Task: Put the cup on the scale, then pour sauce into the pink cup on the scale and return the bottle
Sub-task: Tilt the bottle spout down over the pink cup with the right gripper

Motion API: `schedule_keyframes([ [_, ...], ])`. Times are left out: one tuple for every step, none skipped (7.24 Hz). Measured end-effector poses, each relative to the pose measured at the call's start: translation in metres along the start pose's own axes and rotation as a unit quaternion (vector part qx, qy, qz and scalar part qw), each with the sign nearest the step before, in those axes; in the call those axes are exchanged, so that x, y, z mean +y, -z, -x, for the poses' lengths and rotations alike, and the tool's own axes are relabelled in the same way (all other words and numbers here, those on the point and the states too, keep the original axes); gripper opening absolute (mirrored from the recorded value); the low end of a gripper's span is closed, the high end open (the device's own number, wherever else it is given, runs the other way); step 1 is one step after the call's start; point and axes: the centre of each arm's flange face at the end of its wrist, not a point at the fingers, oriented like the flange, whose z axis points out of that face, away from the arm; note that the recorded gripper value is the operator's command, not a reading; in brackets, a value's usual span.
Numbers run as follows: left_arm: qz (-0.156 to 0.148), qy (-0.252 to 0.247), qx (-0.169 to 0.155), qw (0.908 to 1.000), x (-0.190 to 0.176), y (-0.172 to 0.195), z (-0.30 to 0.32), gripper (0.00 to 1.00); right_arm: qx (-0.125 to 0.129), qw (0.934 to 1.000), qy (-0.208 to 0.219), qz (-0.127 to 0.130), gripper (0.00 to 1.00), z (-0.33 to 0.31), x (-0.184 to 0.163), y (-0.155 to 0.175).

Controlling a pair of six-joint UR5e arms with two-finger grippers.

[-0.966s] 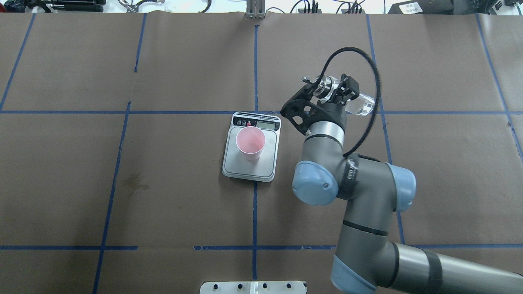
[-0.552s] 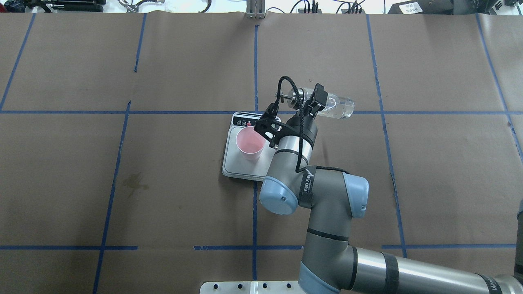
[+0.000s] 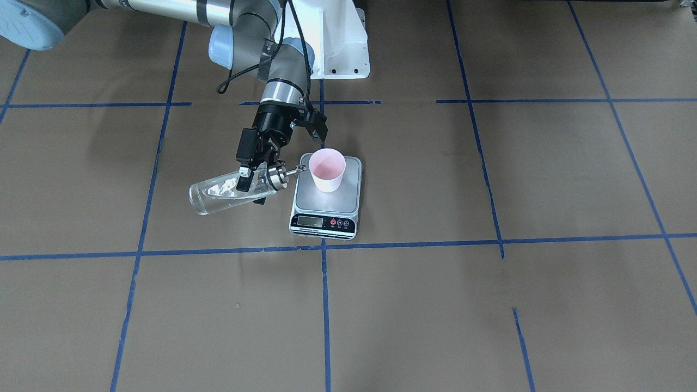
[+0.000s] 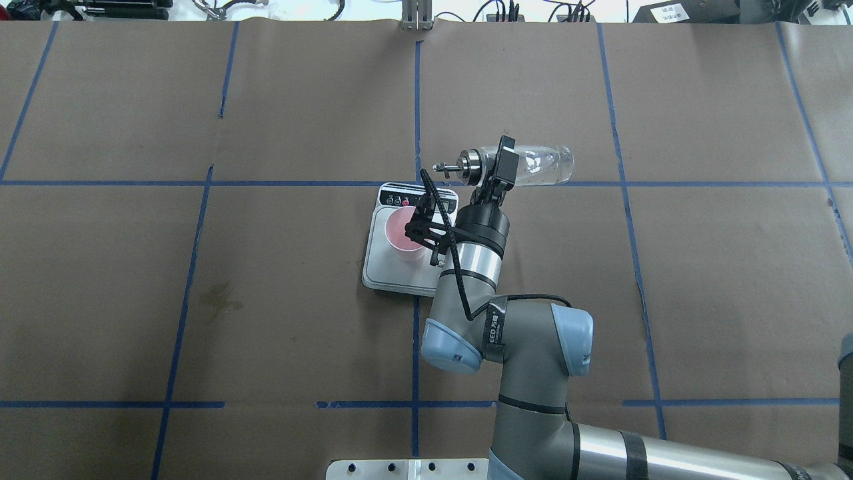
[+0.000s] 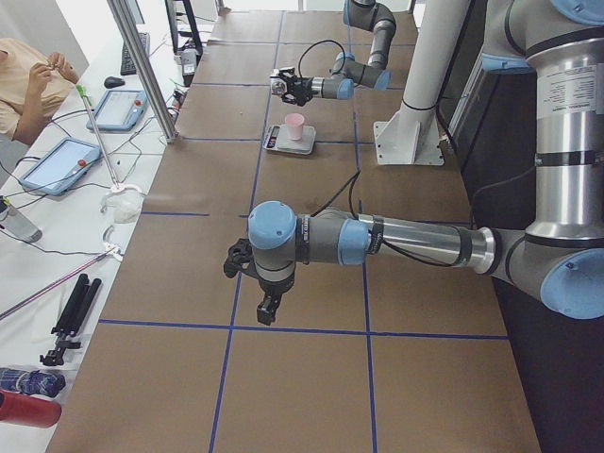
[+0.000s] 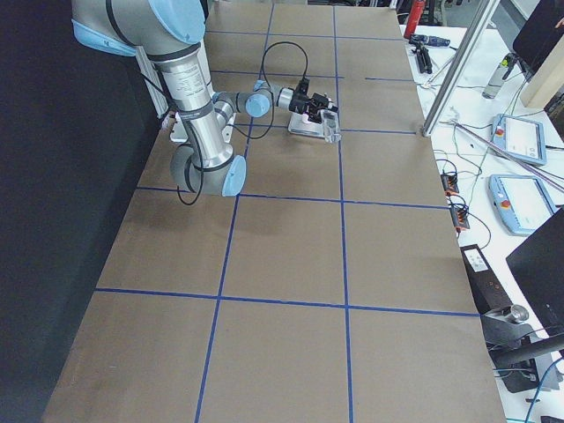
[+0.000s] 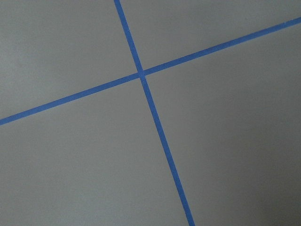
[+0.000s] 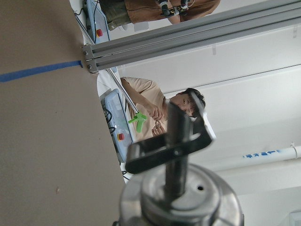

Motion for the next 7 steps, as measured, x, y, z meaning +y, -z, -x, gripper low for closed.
schedule_keyframes([
  [0.0, 0.0, 0.0, 1.0, 0.0, 0.0, 0.0, 1.0, 0.009, 0.9997, 0.02, -0.006, 0.0, -0.001, -0.001, 0.003],
  [0.001, 0.001, 0.0, 1.0, 0.0, -0.001, 0.001, 1.0, 0.015, 0.9992, 0.033, -0.013, 0.0, 0.001, -0.002, 0.008],
  [0.001, 0.001, 0.0, 1.0, 0.001, -0.001, 0.001, 1.0, 0.02, 0.9986, 0.045, -0.019, 0.0, 0.003, -0.003, 0.014],
  [0.002, 0.002, 0.001, 1.0, 0.001, -0.002, 0.001, 1.0, 0.025, 0.9979, 0.054, -0.026, 0.0, 0.005, -0.004, 0.021],
  [0.002, 0.002, 0.001, 1.0, 0.001, -0.002, 0.001, 1.0, 0.032, 0.9968, 0.066, -0.033, 0.0, 0.007, -0.003, 0.026],
  [0.002, 0.002, 0.001, 1.0, 0.001, -0.002, 0.002, 1.0, 0.041, 0.995, 0.083, -0.039, 0.0, 0.01, -0.002, 0.03],
  [0.002, 0.002, 0.001, 1.0, 0.0, -0.002, 0.001, 1.0, 0.05, 0.9933, 0.095, -0.044, 0.0, 0.013, 0.002, 0.033],
])
